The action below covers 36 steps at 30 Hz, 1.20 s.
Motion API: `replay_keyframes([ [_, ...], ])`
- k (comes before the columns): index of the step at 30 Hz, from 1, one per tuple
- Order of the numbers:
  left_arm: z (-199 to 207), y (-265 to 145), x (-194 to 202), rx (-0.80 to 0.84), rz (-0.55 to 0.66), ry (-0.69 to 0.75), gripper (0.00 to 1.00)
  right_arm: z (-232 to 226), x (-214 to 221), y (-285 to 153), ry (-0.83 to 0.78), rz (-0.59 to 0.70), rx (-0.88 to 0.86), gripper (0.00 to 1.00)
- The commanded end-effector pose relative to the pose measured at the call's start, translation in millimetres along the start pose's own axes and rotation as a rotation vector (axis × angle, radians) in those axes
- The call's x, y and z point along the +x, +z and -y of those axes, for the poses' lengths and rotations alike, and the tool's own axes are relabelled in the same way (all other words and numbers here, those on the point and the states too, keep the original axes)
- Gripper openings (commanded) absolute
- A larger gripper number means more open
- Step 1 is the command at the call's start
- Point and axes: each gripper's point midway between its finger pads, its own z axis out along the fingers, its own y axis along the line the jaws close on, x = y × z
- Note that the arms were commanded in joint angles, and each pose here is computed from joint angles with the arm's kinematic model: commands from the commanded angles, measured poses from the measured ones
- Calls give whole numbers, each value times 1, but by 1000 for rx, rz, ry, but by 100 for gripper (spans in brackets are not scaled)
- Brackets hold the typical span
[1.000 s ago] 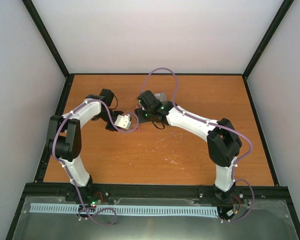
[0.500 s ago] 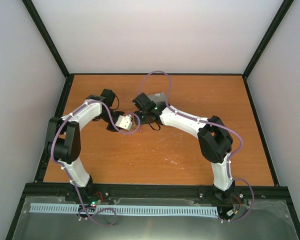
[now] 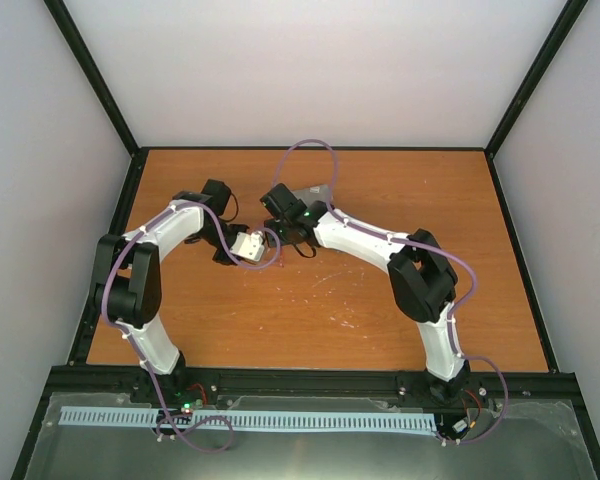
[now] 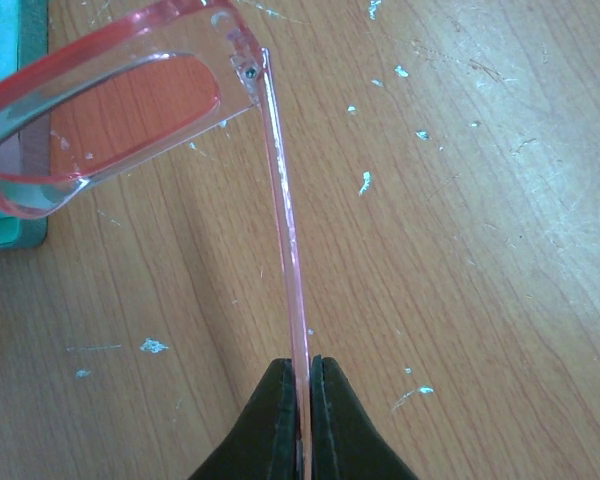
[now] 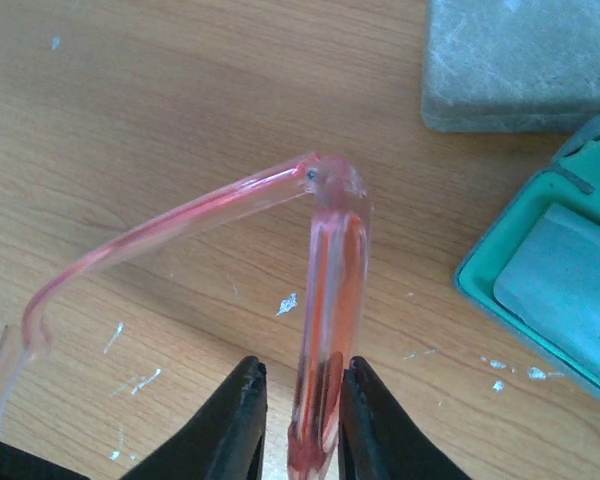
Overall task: Organize the sunglasses
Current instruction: Pick up the sunglasses from the center of the board.
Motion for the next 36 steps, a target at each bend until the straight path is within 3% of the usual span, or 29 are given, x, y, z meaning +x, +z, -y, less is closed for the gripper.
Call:
replay_keyframes([
  [1, 3, -5, -10, -5, 27, 11, 1, -5, -1, 5, -6, -1, 9, 17],
  [8, 4, -3, -10, -9, 27, 16, 5, -3, -2, 6, -9, -2, 18, 3],
  [12, -1, -8, -14, -37, 39, 10, 40, 0, 1, 10, -10, -14, 35, 3],
  [17, -8, -26, -37, -84, 108, 0, 75, 5, 2, 11, -10, -16, 55, 3],
  [20, -18, -48, -59, -156, 161, 14, 80, 12, 1, 9, -4, -18, 68, 3],
  [23, -38, -85, -87, -279, 223, -13, 78, 20, 3, 1, 10, -29, 51, 3],
  [25, -55, -112, -103, -386, 263, -83, 66, 22, 5, -10, 12, -33, 0, 3],
  [26, -64, -124, -106, -443, 273, -132, 53, 20, 6, -19, 9, -28, -39, 3],
  [28, -78, -143, -110, -541, 296, -230, 5, 14, 13, -39, 1, -13, -149, 3],
  [29, -80, -150, -113, -566, 320, -272, 1, 12, 20, -49, 5, -6, -201, 3],
  [33, -71, -170, -137, -585, 461, -341, 0, 6, 42, -87, 28, 24, -384, 3],
  [36, -57, -175, -155, -543, 558, -317, 1, -2, 58, -111, 30, 42, -508, 3],
])
